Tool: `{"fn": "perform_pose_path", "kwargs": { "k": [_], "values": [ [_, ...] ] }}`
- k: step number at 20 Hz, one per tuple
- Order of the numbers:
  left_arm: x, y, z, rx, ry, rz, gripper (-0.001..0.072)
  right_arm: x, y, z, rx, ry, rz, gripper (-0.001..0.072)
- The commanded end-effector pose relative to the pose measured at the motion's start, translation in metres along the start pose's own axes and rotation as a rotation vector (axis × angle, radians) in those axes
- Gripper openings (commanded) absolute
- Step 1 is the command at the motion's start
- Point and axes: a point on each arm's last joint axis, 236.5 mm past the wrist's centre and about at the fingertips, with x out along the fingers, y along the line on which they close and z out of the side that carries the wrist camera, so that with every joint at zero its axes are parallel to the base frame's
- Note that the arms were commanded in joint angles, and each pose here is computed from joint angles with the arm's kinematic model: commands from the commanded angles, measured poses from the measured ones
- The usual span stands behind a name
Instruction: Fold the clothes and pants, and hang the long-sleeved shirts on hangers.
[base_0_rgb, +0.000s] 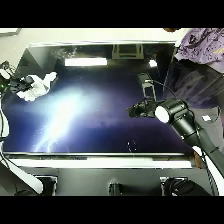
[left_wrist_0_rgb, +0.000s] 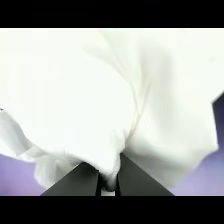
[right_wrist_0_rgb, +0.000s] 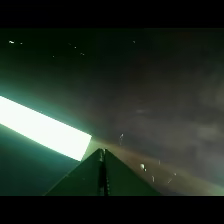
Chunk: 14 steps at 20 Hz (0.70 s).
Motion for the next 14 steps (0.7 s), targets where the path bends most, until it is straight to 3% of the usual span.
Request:
{"fn": "perform_pose_path", "kwargs": {
  "k": [1,4,8,14],
  "values": [
    [-0.066,-0.056,-0.043,0.070,0.106,-0.111,0.0008,0.000,0.000,0.000,0.000,0.000,0.001,0.0037],
    [-0.145,-0.110,-0.106,0.122,0.129,-0.222,0.0008,0.000,0.000,0.000,0.000,0.000,0.001,0.0037],
    [-0.223,-0.151,-0.242,0.172,0.232,-0.385,0.0009,0.000,0.000,0.000,0.000,-0.001,0.001,0.0037],
    [-0.212,-0.138,-0.365,0.128,0.330,-0.391,0.0012,0.000,0.000,0.000,0.000,0.000,0.001,0.0037]
  ]
}}
